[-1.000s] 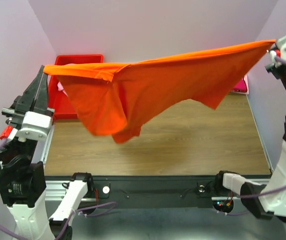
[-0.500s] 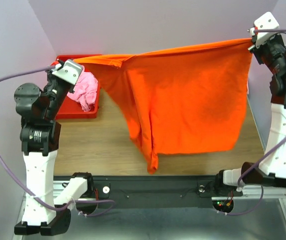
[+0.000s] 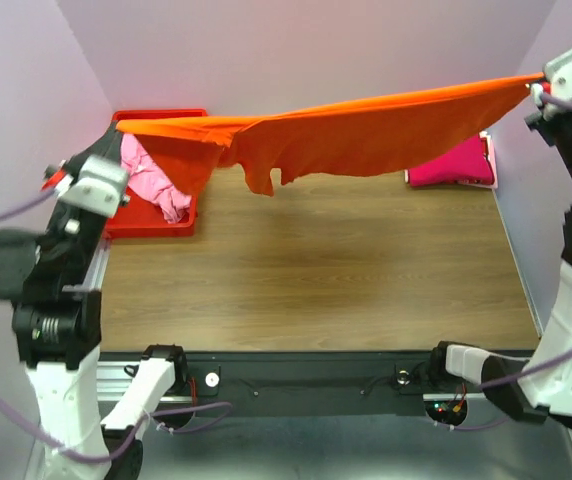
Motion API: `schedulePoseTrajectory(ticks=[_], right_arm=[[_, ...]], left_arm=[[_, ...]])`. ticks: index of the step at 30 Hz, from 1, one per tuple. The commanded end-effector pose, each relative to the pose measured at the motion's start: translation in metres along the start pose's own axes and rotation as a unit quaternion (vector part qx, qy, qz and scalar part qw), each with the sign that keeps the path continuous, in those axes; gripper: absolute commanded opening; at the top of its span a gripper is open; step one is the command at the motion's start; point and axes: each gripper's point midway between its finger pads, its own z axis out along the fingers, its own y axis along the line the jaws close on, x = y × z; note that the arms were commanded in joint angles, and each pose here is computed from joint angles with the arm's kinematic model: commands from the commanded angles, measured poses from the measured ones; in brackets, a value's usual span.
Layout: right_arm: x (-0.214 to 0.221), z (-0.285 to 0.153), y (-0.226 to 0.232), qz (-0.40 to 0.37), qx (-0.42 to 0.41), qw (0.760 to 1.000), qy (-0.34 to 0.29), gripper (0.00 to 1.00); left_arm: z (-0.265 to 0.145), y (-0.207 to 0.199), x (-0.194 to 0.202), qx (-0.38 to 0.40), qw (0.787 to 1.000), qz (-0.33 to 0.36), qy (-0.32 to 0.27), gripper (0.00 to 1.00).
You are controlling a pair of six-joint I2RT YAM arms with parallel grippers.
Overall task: Fold and stack the t-shirts
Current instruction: Flatten the tshirt out
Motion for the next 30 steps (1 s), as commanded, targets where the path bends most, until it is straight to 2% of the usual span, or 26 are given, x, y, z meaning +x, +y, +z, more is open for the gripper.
schedulePoseTrajectory(ticks=[1,7,11,14,18,19,20,21,24,25,26,27,29,30], right_arm=[[-0.044,-0.058,-0.049,-0.039,0.107,0.993,-0.039,0.00],[-0.073,-0.106,-0.072,-0.078,0.168,0.981,-0.064,0.01],[-0.070,-0.102,-0.077,-0.102,0.175,0.978,-0.054,0.01],[-0.056,-0.082,-0.060,-0.106,0.138,0.984,-0.047,0.01],[0.001,-0.031,-0.001,-0.108,0.027,0.994,-0.013,0.01],[0.034,-0.011,0.032,-0.108,-0.028,0.994,0.009,0.01],[0.050,-0.003,0.048,-0.107,-0.055,0.993,0.017,0.01],[0.065,0.005,0.070,-0.110,-0.091,0.990,0.017,0.01],[0.127,0.023,0.137,-0.081,-0.186,0.978,0.052,0.01],[0.155,0.025,0.172,-0.075,-0.236,0.967,0.063,0.01],[0.171,0.027,0.190,-0.072,-0.261,0.960,0.069,0.01],[0.182,0.029,0.209,-0.080,-0.289,0.952,0.061,0.01],[0.209,0.032,0.239,-0.074,-0.320,0.942,0.067,0.01],[0.240,0.031,0.273,-0.063,-0.353,0.929,0.090,0.00]], left_arm=[[-0.053,0.032,-0.077,-0.081,0.993,0.029,-0.079,0.00],[-0.108,0.047,-0.126,-0.131,0.983,0.055,-0.119,0.00],[-0.106,0.044,-0.115,-0.120,0.986,0.073,-0.087,0.00],[-0.090,0.020,-0.075,-0.060,0.993,0.093,-0.042,0.00],[-0.067,-0.012,-0.013,0.012,0.996,0.090,0.017,0.00],[-0.058,-0.025,0.016,0.038,0.995,0.079,0.044,0.00],[-0.054,-0.034,0.033,0.058,0.994,0.074,0.059,0.00],[-0.048,-0.054,0.065,0.095,0.990,0.059,0.083,0.00],[-0.042,-0.088,0.116,0.153,0.981,0.037,0.112,0.00],[-0.040,-0.105,0.150,0.174,0.975,0.020,0.139,0.00],[-0.039,-0.115,0.167,0.189,0.971,0.011,0.149,0.00],[-0.039,-0.133,0.204,0.210,0.960,-0.014,0.186,0.00],[-0.031,-0.145,0.236,0.217,0.954,-0.032,0.205,0.00],[-0.032,-0.163,0.270,0.233,0.940,-0.057,0.242,0.00]])
